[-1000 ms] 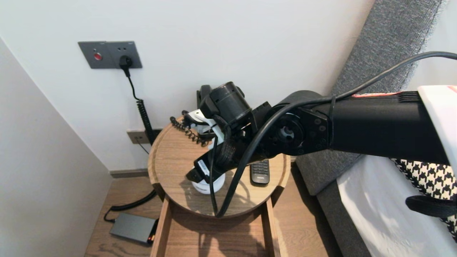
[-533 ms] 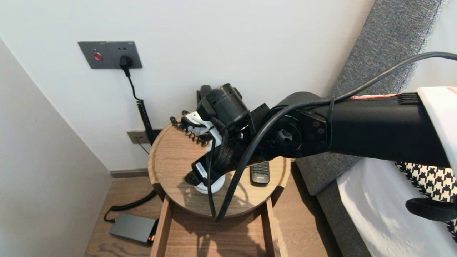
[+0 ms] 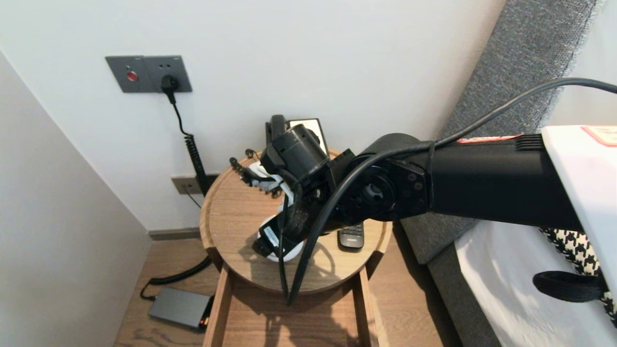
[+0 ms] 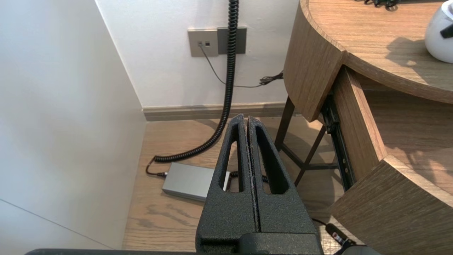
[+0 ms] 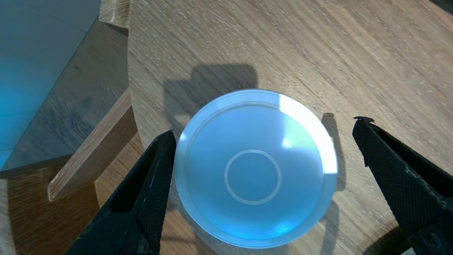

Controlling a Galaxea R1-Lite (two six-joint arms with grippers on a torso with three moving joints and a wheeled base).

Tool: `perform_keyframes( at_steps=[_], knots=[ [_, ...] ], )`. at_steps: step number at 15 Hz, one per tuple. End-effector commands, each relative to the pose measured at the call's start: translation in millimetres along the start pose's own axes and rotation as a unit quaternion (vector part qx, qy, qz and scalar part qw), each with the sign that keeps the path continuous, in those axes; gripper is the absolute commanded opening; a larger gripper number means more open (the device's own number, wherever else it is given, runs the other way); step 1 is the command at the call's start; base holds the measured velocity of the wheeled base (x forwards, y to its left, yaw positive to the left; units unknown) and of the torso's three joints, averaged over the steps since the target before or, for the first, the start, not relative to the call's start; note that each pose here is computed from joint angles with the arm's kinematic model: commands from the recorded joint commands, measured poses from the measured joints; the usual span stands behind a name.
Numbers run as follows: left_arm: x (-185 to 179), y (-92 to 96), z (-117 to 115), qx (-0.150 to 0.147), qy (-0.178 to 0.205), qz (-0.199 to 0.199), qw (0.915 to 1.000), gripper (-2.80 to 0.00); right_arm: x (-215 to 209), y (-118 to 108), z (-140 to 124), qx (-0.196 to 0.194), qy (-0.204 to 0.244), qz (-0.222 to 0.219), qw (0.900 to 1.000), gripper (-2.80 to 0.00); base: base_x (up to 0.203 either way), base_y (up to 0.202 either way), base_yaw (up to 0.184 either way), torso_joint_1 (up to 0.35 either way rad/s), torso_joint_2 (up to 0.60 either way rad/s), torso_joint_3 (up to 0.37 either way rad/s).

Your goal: Put the remote controls on the table in the drawer one by one

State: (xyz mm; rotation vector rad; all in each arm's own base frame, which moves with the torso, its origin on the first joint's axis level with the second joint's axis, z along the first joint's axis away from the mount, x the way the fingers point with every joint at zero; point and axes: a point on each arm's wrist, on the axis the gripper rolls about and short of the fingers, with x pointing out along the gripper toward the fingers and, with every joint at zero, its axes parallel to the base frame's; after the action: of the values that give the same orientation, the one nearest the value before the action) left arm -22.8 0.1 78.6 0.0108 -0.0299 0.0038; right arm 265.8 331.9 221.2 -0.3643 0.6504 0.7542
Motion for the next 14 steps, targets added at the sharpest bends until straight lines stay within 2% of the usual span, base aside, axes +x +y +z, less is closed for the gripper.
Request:
perform_keyframes(
  at_steps=[1, 14],
  knots=[
    [0.7, 0.0, -3.4, 0.0, 0.005, 0.0, 1.0, -2.8, 2.7, 1.7, -3.1, -0.002, 0.008, -0.002, 1.0, 0.0, 0.0, 0.0, 0.0, 0.0, 0.0, 0.0],
    [0.7, 0.0, -3.4, 0.0, 0.005, 0.0, 1.0, -2.8, 11.6, 6.3, -7.6, -0.008, 0.019, -0.008, 1.0, 0.0, 0.0, 0.0, 0.0, 0.0, 0.0, 0.0]
  ],
)
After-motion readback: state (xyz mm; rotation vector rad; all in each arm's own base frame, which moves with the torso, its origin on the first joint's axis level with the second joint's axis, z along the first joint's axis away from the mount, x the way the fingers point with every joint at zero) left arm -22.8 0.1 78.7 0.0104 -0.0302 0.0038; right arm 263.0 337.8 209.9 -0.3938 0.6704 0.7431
